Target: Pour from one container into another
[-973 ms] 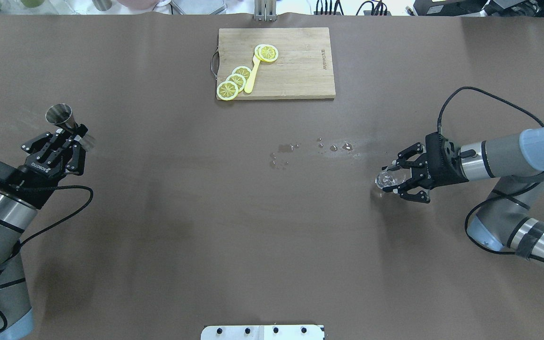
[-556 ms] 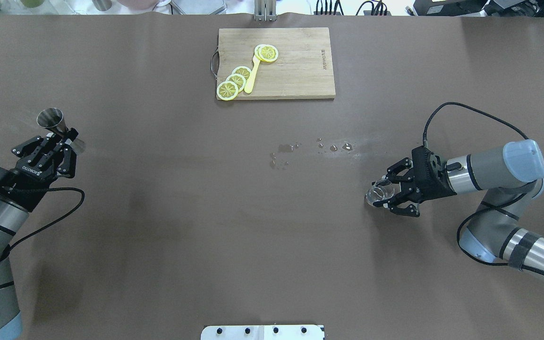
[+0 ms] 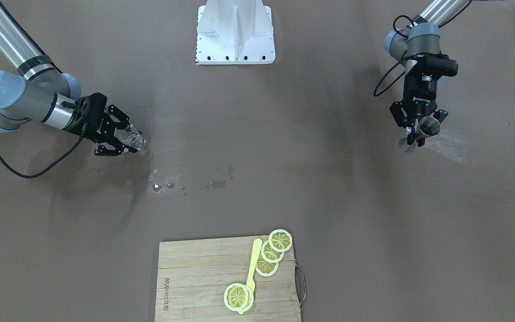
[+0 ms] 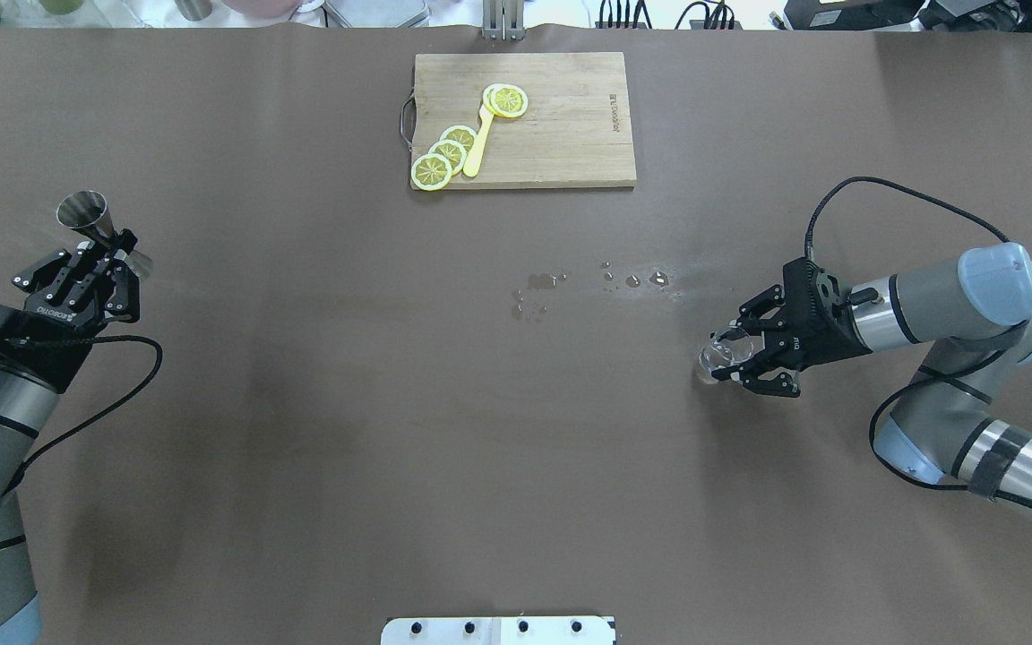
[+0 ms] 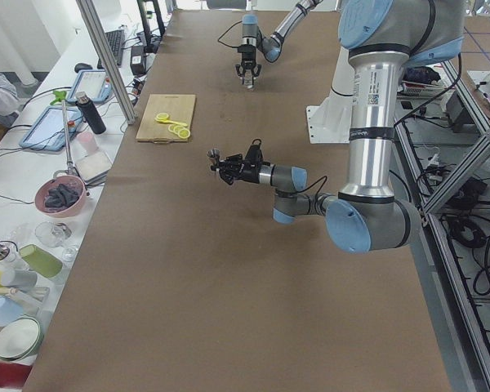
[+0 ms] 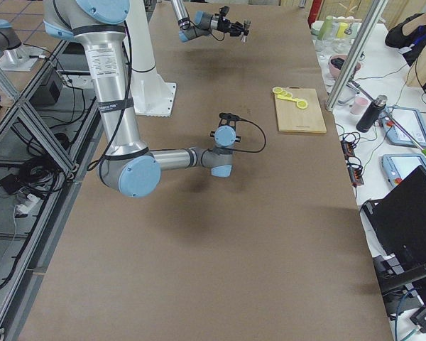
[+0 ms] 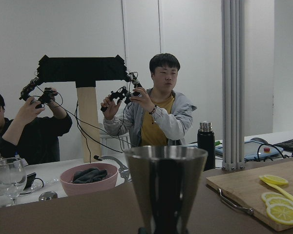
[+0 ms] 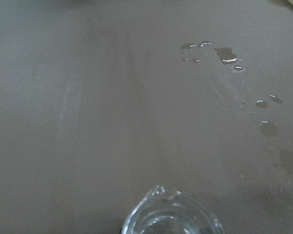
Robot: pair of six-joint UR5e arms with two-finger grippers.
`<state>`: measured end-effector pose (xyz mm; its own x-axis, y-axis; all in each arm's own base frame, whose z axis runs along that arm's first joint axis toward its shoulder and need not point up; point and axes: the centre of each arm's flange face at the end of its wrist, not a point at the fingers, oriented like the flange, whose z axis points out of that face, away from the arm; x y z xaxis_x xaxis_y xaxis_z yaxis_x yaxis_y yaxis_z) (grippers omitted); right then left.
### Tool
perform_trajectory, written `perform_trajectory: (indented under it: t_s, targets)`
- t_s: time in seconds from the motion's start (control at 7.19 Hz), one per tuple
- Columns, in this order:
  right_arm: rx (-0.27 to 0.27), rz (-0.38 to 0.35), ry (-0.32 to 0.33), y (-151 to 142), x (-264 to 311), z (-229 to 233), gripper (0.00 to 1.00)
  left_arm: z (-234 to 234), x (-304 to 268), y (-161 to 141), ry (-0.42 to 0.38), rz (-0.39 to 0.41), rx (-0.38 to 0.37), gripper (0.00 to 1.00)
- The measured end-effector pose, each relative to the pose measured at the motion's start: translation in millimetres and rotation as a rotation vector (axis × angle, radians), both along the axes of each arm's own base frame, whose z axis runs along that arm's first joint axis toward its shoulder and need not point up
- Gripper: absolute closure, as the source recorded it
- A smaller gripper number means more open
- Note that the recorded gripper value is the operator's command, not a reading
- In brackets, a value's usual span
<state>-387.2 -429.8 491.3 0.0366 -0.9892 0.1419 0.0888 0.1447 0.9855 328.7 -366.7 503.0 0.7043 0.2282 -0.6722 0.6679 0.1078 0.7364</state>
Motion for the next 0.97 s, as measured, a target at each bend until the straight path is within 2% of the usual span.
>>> perform_trajectory:
  t_s: [0.14, 0.28, 0.42, 0.56, 0.97]
  targets:
    - [-0.004, -0.004, 0.004, -1.2, -3.4, -2.2, 0.89, -5.2, 4.1, -2.6, -0.011, -0.016, -0.034, 1.0]
    - [-0.007, -0.008, 0.008, -1.3, -6.7, -2.9, 0.7, -7.8, 8.1, -4.7, -0.034, -0.024, -0.058, 1.0]
    - [-0.009, -0.011, 0.011, -0.8, -9.3, -2.8, 0.27, -9.6, 11.7, -6.4, -0.056, -0.029, -0.077, 1.0]
    - [-0.009, -0.013, 0.013, -0.3, -11.0, -2.8, 0.0, -10.4, 14.2, -8.1, -0.058, -0.042, -0.101, 1.0]
    - [0.001, -0.011, 0.016, 0.4, -13.7, -2.3, 0.0, -6.2, 17.0, -11.0, -0.036, -0.099, -0.154, 1.0]
